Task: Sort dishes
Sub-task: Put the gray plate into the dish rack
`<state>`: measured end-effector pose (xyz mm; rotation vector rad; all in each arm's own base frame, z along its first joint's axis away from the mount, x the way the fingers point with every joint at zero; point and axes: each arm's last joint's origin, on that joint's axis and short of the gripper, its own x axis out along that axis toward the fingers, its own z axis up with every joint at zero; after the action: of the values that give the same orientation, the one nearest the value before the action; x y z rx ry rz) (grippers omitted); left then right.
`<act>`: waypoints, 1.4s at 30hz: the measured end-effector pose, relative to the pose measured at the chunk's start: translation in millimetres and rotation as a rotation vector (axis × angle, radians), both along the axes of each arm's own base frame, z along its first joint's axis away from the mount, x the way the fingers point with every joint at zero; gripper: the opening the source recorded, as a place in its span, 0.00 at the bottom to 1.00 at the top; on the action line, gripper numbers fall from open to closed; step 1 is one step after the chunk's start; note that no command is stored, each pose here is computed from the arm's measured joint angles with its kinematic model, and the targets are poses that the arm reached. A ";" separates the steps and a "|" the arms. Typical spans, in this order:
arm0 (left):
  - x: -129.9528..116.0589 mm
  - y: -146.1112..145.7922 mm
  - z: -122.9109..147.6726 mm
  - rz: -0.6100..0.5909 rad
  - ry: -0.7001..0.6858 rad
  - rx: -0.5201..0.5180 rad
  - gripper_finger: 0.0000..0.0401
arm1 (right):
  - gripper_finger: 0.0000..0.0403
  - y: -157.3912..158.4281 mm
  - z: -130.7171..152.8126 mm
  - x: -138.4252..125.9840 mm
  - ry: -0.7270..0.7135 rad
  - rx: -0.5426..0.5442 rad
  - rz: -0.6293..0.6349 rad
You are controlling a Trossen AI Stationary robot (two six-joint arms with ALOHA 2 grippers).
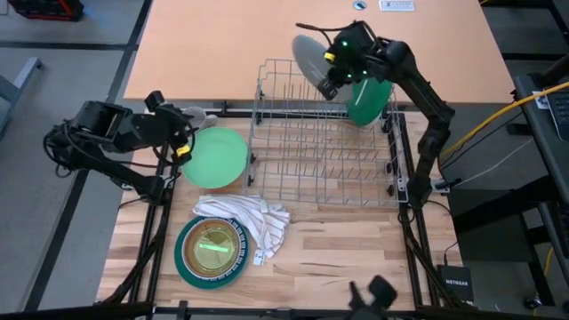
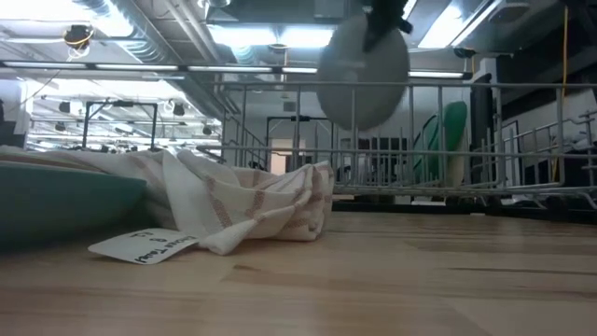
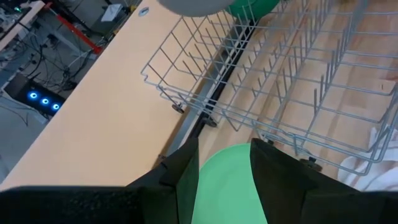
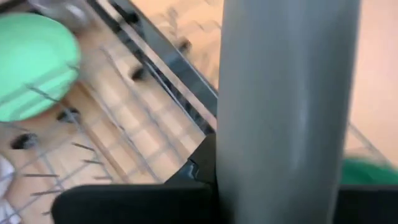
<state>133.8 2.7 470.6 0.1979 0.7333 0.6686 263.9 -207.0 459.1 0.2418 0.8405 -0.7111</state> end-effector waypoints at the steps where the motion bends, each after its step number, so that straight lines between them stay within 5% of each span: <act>1: 1.2 -0.2 -0.4 0.002 0.001 -0.002 0.33 | 0.04 -2.2 -1.6 -2.7 0.006 0.019 -0.024; 21: 53.7 -7.0 -21.2 0.010 0.140 0.012 0.33 | 0.04 -57.3 -4.9 -65.0 -0.236 0.320 -0.469; 42: 74.6 -9.7 -32.2 -0.002 0.216 0.031 0.33 | 0.05 -88.3 -44.5 -41.7 -0.155 0.402 -0.562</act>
<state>208.4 -7.0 438.3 0.3024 0.9297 0.6628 222.1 -295.3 414.6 0.9085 0.7645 -1.0247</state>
